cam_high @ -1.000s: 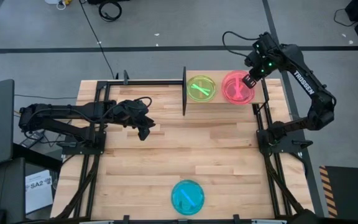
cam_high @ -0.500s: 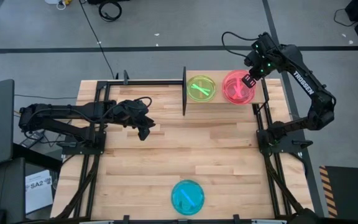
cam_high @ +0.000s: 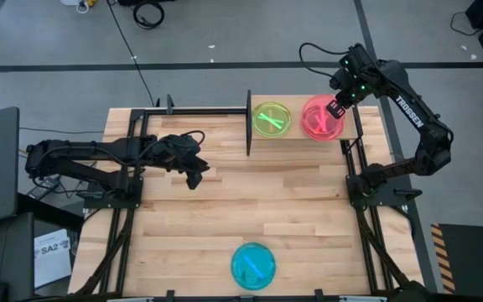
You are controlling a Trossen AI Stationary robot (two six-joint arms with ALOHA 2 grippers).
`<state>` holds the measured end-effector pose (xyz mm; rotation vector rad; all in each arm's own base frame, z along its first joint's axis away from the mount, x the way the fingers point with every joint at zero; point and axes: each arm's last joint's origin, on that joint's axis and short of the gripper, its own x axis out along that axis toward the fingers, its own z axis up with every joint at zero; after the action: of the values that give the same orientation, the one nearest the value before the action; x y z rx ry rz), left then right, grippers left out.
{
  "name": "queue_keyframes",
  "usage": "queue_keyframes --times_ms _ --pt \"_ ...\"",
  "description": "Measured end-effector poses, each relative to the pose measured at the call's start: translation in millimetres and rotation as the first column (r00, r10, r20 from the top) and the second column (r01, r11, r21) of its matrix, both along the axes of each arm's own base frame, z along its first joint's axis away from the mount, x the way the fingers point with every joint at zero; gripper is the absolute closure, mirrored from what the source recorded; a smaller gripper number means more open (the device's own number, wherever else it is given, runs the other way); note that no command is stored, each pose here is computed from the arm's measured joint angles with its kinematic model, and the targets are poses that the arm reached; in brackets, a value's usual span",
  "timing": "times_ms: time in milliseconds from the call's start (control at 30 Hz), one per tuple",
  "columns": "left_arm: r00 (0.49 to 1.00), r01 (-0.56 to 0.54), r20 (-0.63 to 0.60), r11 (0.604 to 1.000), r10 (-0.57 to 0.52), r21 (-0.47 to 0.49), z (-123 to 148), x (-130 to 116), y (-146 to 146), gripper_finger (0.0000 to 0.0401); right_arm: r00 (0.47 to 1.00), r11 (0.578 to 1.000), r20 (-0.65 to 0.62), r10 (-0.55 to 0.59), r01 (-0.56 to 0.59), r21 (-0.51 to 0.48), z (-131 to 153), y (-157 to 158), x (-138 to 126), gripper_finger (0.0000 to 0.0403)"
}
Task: Place and stack plates onto a shelf
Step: Stack the pink plate on top of the pink plate on the shelf, then stack the blue plate on top of the green plate on the shelf
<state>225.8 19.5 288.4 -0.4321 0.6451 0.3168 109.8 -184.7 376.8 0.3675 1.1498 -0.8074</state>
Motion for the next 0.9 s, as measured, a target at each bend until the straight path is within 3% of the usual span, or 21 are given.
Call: queue_keyframes --times_ms 900 --pt "1.0 0.0 0.0 1.0 0.0 -0.001 0.0 0.0 0.0 0.0305 1.0 1.0 0.001 0.0 0.0 -0.001 0.0 -0.1 0.0 0.0264"
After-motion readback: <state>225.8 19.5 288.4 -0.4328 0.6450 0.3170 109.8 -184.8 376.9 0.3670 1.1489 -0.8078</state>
